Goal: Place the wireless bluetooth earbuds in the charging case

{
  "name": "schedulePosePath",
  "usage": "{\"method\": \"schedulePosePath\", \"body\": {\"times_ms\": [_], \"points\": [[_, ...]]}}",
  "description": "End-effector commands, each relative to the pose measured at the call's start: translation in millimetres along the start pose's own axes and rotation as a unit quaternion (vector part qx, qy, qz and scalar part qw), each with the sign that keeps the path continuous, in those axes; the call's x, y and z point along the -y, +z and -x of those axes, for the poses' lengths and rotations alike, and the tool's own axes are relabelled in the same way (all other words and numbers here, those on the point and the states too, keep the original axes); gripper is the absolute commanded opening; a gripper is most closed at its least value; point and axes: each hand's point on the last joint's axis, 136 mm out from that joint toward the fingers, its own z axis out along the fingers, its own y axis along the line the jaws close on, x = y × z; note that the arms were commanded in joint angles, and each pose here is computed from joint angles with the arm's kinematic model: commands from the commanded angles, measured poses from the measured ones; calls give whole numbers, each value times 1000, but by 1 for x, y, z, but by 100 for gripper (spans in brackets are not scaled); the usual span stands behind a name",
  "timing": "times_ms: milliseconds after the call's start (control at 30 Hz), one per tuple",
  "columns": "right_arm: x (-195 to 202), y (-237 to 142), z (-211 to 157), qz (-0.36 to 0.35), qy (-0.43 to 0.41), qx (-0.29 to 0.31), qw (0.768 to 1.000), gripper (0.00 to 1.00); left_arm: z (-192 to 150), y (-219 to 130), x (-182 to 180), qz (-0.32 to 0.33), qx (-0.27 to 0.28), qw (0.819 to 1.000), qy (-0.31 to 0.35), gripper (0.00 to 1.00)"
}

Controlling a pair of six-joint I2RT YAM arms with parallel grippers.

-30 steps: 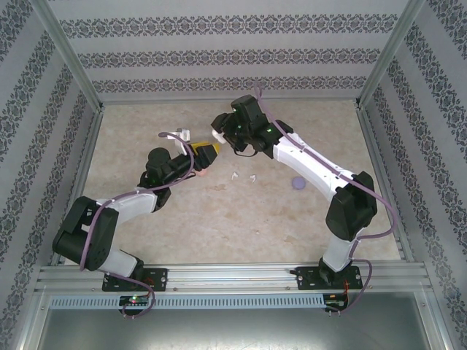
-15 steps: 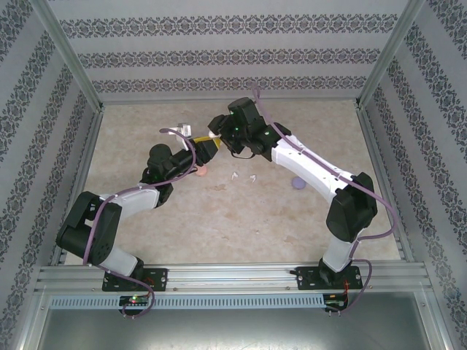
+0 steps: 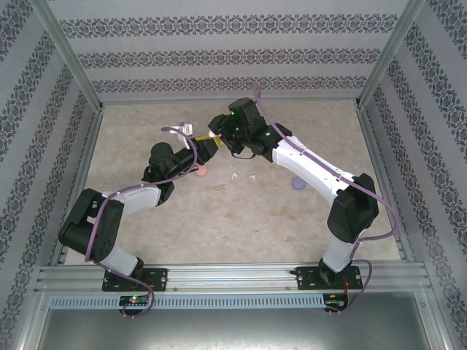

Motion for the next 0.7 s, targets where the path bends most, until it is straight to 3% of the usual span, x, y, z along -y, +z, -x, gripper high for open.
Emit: {"method": "schedulePosePath", "body": {"times_ms": [0,367,667], "points": [[-19,-14,-6,33,2,-3,999,39,14,6,21,-38,20,999,17,45],[-23,-16,-8,41,3,-5,999,39,16,8,20,-38,21,999,16,35],[-29,-20,-8,52,5,-2,999,40,17,8,21,-38,24,999,16,13]]}}
